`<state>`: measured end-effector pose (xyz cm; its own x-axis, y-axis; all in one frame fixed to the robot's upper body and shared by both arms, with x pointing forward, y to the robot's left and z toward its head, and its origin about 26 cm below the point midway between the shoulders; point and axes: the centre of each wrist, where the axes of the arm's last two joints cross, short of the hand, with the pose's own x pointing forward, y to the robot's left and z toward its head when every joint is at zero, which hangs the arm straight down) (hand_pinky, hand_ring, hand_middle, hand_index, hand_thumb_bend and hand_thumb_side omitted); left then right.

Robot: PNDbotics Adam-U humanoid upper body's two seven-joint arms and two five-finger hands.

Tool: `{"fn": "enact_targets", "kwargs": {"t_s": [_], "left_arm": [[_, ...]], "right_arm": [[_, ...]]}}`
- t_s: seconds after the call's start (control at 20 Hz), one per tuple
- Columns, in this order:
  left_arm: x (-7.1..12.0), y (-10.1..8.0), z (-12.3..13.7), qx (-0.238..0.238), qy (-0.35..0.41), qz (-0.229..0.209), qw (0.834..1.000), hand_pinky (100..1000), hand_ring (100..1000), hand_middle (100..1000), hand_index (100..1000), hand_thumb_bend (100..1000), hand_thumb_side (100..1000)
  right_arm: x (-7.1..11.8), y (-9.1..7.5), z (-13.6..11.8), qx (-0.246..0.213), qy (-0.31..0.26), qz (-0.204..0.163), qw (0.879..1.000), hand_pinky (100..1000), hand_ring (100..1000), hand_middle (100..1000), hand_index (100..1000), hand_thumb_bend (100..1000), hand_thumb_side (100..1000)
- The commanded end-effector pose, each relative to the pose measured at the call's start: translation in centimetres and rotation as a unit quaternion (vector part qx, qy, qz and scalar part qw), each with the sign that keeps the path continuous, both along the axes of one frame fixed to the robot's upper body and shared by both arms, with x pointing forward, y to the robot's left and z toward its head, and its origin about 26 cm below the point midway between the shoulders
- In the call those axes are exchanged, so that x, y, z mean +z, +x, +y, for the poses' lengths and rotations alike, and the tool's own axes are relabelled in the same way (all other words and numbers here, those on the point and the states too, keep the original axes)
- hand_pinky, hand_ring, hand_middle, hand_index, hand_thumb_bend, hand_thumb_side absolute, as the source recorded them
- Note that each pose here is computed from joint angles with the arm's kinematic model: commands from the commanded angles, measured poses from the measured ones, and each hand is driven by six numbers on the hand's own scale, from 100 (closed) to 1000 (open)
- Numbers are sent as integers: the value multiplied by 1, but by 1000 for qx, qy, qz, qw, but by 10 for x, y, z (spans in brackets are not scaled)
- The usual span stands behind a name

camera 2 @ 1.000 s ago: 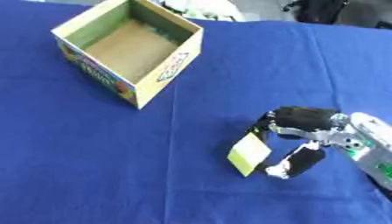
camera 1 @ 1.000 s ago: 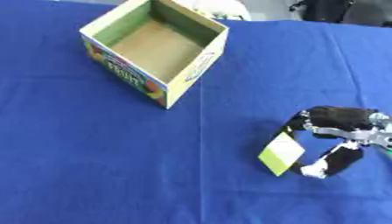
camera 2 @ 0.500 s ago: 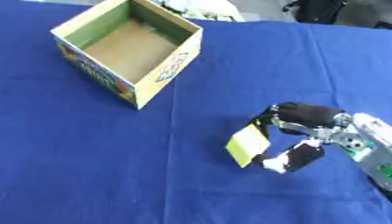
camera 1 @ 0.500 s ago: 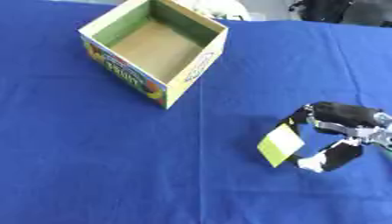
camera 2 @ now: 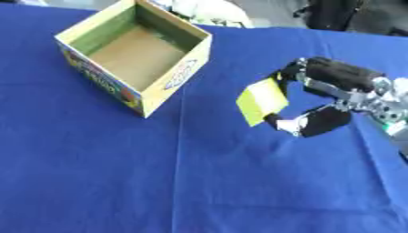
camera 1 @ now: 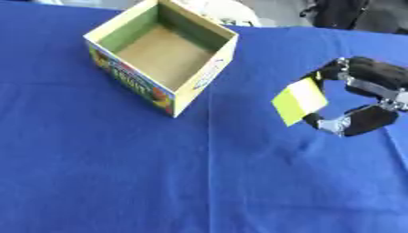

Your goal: Pick up objects on the table and place them in the box.

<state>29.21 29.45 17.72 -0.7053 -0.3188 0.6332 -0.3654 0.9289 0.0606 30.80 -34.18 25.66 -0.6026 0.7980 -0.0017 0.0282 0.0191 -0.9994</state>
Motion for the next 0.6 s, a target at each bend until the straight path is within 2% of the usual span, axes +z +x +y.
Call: {"fn": "enact_targets", "kwargs": {"t_s": [0.05,0.3,0.45,0.6], "left_arm": [[9,-1,-3,-9,8,-15,1000,808,765,959,742,181,825],[10,0,-5,-17,8,-15,1000,808,765,959,741,180,825],[10,0,-5,-19,8,-14,1000,808,765,959,741,179,825],[10,0,-6,-22,8,-14,1000,809,765,959,741,177,824]], "right_arm": [[30,6,-5,-8,-8,-21,1000,773,655,500,633,100,651],[66,36,-8,-17,2,-46,999,773,651,497,630,100,663],[72,53,-12,-24,7,-46,999,773,651,497,631,100,663],[73,59,-16,-27,11,-51,998,775,652,500,635,100,677]]}}
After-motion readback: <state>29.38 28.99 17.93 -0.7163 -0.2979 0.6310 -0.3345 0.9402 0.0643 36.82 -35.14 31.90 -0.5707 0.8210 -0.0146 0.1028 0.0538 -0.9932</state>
